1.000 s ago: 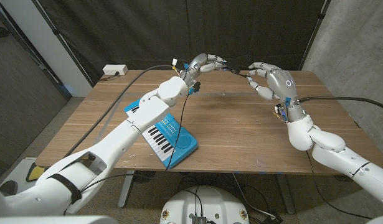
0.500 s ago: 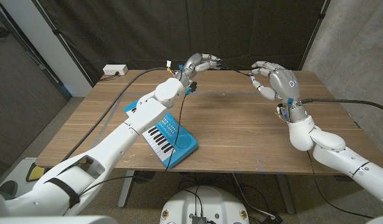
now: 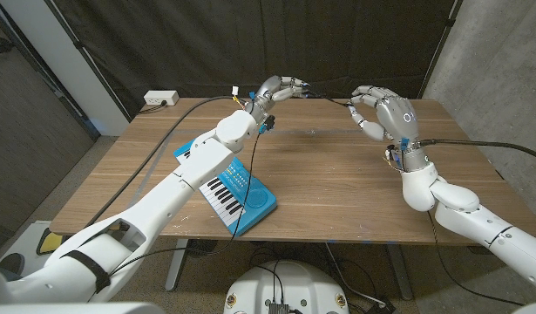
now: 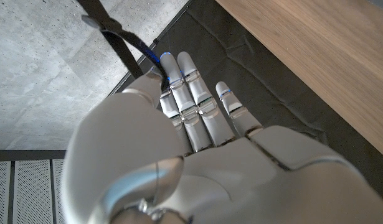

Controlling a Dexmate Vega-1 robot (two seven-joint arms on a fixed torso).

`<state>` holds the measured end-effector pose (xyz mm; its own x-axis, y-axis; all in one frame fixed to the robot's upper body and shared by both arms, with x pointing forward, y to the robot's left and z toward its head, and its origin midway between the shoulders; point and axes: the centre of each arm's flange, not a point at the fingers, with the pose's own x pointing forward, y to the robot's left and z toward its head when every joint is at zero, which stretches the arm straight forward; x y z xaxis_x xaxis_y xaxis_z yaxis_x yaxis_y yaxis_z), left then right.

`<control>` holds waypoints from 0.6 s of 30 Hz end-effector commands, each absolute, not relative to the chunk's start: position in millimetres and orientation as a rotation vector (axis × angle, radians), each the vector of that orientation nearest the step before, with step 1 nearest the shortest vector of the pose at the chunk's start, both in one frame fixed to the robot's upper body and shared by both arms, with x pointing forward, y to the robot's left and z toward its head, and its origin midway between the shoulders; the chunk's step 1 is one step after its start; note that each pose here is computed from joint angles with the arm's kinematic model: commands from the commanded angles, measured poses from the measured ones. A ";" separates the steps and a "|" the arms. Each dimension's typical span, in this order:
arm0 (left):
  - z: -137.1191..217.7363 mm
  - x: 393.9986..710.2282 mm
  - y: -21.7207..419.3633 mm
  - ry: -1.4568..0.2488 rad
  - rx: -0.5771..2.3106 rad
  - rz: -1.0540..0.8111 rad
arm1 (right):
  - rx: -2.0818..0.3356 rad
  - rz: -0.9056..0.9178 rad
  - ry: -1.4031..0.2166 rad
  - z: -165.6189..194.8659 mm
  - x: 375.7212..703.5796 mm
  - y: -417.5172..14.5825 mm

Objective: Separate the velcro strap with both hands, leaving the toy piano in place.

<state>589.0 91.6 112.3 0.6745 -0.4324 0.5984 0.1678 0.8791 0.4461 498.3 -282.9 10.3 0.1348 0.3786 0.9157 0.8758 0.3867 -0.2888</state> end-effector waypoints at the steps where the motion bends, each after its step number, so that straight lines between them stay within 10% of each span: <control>1: 105.9 591.2 89.1 -0.734 0.383 -0.376 | -1.160 -0.516 -1.449 12.2 498.5 -276.3; 18: 102.2 581.4 107.0 -0.735 0.424 -0.309 | -1.109 -0.493 -1.367 17.9 501.1 -273.9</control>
<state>590.5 93.5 104.3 0.6890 -0.4518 0.5667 0.1856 0.8658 0.4647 498.3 -276.0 14.7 0.1766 0.3515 0.9194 0.8503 0.4161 -0.3224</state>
